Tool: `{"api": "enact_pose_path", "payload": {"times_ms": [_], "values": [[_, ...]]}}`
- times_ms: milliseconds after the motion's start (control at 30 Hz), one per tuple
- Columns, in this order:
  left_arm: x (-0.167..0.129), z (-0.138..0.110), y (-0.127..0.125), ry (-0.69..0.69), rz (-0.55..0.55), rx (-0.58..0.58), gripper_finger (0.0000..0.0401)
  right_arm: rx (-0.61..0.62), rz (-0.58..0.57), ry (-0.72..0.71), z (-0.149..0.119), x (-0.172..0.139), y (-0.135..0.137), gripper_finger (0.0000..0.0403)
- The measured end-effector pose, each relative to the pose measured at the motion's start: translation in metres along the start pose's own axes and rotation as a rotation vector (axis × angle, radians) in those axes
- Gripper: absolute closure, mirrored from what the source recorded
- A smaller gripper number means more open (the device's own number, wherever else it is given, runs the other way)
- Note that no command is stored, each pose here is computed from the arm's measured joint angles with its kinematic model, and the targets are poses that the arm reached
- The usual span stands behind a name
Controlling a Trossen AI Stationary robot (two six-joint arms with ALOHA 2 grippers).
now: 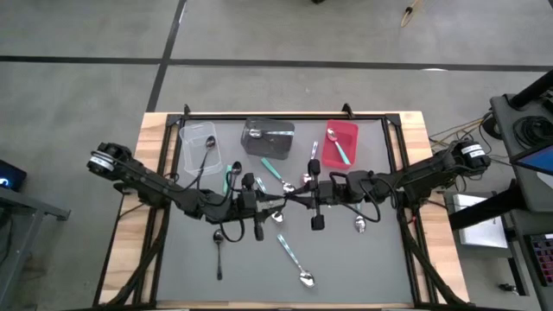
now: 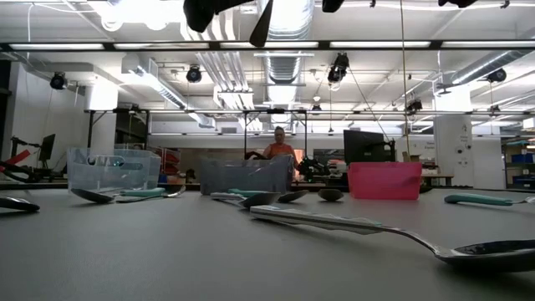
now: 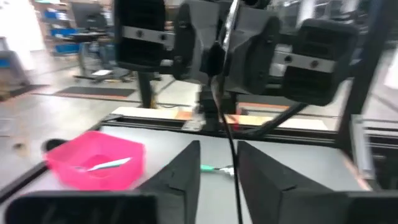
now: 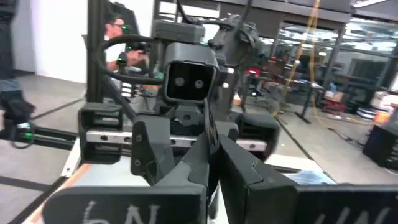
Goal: Sort silverware by color (type)
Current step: Put the middle black spoon into the transparent bin
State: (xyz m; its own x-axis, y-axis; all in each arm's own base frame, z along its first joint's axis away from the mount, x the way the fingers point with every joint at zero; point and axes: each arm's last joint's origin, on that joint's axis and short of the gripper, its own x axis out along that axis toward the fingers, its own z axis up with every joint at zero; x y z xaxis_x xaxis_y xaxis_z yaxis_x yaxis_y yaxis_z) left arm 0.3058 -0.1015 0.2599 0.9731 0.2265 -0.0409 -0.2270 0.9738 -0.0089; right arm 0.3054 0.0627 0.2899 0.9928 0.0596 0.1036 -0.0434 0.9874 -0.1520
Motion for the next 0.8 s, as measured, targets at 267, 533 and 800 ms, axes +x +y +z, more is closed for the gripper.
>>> {"api": "enact_pose_path", "payload": {"times_ms": [267, 533, 800], "values": [[-0.009, 0.001, 0.012, 0.088, 0.215, 0.108, 0.0242, 0.011, -0.303, 0.071, -0.003, -0.001, -0.008, 0.0394], [-0.005, -0.006, 0.017, 0.110, 0.366, 0.172, 0.0239, 0.055, -0.446, 0.061, -0.008, 0.002, -0.012, 0.0394], [0.002, -0.007, 0.013, 0.050, 0.340, 0.142, 0.0248, 0.098, -0.522, 0.030, -0.016, 0.008, -0.013, 0.0394]]}}
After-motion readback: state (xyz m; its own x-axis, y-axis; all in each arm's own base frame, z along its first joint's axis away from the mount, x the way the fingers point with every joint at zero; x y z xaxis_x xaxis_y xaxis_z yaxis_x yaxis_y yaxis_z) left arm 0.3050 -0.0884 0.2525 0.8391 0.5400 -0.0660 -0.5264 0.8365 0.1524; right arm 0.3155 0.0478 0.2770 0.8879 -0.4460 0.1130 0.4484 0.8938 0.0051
